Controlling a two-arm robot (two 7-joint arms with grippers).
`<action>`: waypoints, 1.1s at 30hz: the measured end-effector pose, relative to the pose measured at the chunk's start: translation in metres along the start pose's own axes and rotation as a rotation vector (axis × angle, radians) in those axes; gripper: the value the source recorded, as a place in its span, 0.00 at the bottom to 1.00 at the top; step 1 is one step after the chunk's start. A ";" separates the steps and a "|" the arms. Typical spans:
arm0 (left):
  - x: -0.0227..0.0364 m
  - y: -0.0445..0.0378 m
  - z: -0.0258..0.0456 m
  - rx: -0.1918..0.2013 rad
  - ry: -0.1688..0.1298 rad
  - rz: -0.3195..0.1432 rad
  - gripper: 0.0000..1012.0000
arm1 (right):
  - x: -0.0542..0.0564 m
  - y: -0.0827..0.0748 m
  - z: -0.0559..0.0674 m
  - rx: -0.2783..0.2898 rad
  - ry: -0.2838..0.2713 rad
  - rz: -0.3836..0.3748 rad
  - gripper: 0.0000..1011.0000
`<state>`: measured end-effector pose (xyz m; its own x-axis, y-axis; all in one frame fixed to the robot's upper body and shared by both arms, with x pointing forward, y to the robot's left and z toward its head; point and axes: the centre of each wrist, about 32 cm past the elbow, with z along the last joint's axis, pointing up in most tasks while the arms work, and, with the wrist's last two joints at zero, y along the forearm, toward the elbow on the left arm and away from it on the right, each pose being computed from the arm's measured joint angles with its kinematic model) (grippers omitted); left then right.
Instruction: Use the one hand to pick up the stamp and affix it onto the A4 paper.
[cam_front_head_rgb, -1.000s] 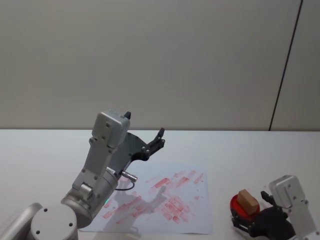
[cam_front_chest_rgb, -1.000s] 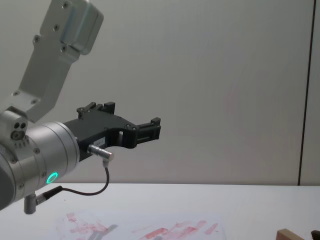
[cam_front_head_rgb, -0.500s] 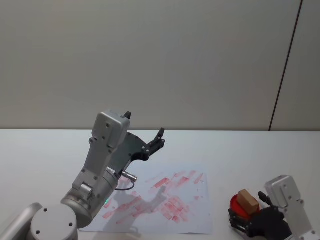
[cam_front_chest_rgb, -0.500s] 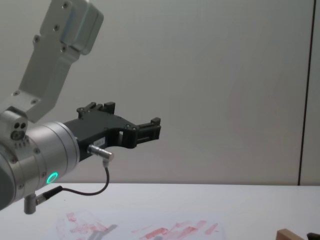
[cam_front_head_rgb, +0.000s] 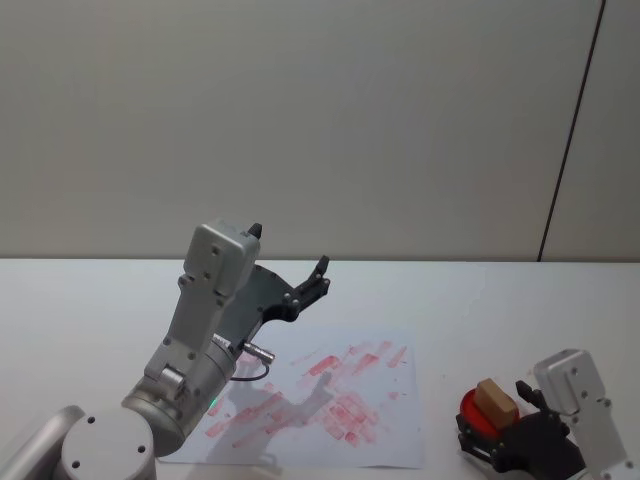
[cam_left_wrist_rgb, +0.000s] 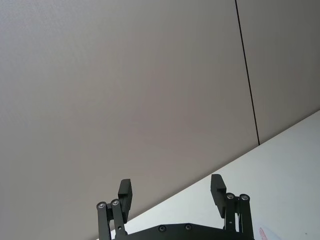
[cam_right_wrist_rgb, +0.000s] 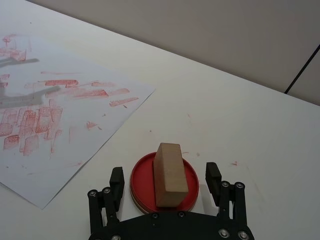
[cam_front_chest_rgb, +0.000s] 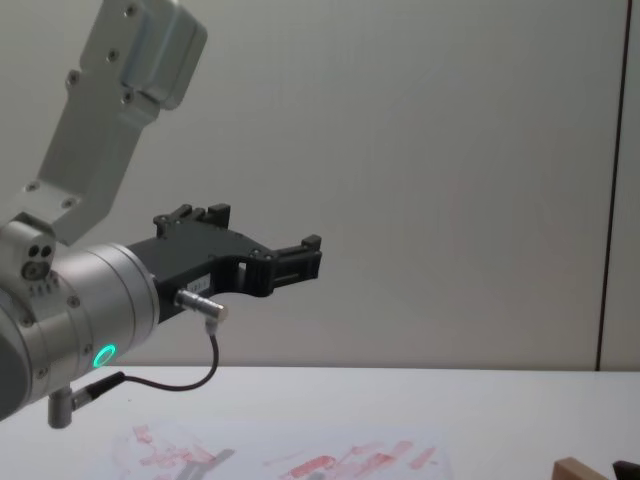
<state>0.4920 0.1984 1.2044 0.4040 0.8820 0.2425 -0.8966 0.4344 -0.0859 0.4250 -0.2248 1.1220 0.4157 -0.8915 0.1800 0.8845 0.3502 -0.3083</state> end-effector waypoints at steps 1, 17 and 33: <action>0.0000 0.0000 0.0000 0.000 0.000 0.000 0.99 | 0.000 0.000 0.000 0.000 0.001 0.000 0.99; 0.0000 0.0000 0.0000 0.000 0.000 0.000 0.99 | 0.000 0.000 0.000 0.010 0.007 0.001 0.80; 0.0000 0.0000 0.0000 0.000 0.000 0.000 0.99 | 0.000 0.000 0.000 0.012 0.009 0.001 0.30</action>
<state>0.4920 0.1984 1.2044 0.4040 0.8820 0.2425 -0.8966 0.4343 -0.0859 0.4247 -0.2253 1.1222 0.4148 -0.8936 0.1717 0.8867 0.3546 -0.2968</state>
